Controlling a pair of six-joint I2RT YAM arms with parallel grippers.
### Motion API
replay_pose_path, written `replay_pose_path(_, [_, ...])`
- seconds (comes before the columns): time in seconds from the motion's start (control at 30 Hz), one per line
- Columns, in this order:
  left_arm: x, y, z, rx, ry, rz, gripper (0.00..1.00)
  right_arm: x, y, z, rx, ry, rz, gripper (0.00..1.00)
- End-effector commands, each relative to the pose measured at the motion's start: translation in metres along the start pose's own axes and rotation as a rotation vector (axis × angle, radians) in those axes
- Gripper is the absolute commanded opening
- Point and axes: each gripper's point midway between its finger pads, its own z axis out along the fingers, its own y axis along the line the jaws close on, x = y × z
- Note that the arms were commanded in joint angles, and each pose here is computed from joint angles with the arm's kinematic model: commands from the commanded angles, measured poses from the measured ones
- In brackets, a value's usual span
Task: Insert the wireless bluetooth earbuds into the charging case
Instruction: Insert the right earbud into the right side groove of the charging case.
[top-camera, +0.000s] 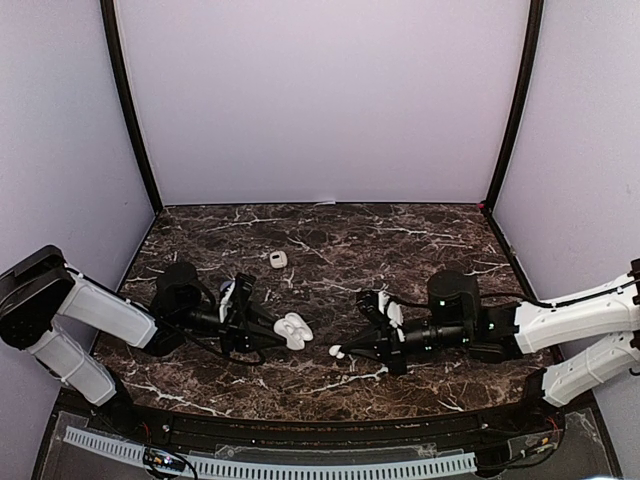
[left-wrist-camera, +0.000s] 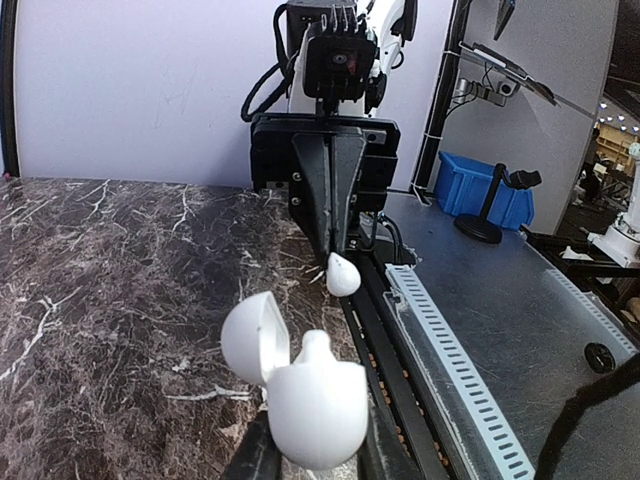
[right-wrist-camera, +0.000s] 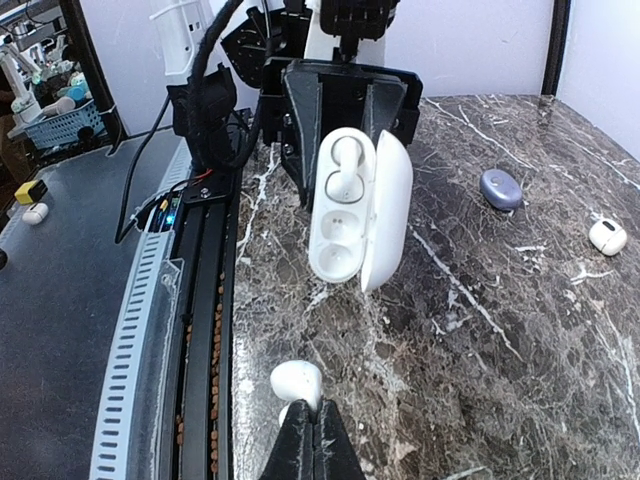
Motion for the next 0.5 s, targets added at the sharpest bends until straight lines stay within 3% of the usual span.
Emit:
replay_pose_path(0.0, [-0.012, -0.005, -0.002, 0.031, -0.040, 0.060, 0.15, -0.038, -0.004, 0.015, 0.032, -0.087, -0.065, 0.00])
replay_pose_path(0.47, [-0.018, 0.003, -0.004, -0.046, -0.069, 0.086, 0.14, -0.059, -0.019, 0.036, 0.128, -0.139, -0.010, 0.00])
